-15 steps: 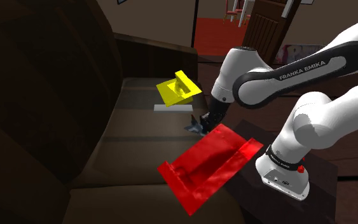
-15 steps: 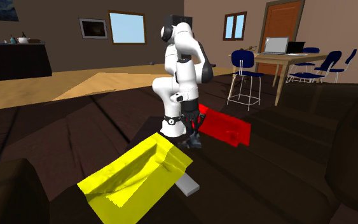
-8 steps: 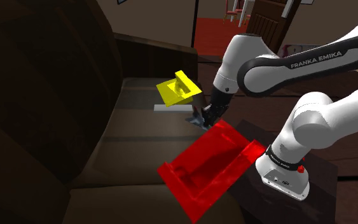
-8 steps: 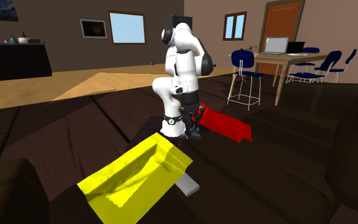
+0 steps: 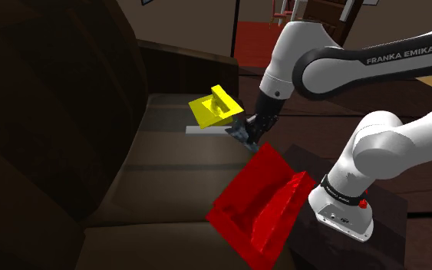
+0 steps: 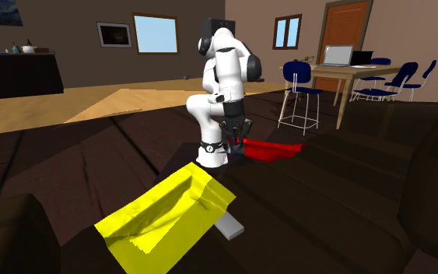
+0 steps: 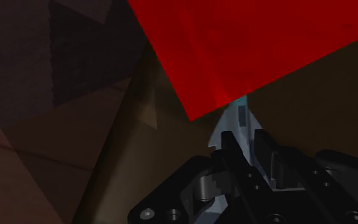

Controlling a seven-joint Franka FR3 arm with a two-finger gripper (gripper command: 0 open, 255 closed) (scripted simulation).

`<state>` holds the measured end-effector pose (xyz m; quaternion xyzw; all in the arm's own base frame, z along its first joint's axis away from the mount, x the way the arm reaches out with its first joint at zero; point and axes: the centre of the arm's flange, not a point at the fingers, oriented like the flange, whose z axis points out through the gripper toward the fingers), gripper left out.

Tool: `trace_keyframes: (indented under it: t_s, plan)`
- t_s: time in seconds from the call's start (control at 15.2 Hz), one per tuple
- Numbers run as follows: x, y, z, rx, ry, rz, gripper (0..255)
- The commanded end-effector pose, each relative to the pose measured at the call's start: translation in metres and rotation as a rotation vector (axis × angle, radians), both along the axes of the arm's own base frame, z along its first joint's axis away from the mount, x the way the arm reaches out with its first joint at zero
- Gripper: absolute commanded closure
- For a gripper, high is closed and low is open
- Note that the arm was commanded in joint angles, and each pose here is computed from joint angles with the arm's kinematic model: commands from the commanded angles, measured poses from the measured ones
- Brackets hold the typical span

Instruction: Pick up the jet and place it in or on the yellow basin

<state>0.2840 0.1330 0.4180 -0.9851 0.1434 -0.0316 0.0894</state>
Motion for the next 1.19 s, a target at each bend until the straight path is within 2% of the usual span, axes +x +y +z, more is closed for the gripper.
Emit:
trace_keyframes:
  t_s: [0.0,0.46,1.12]
  plan:
    - [-0.001,-0.001,0.010,0.000,0.000,0.000,255]
    - [-0.001,-0.001,0.045,0.000,0.000,0.000,255]
    - [0.112,-0.068,0.043,0.000,0.000,0.000,255]
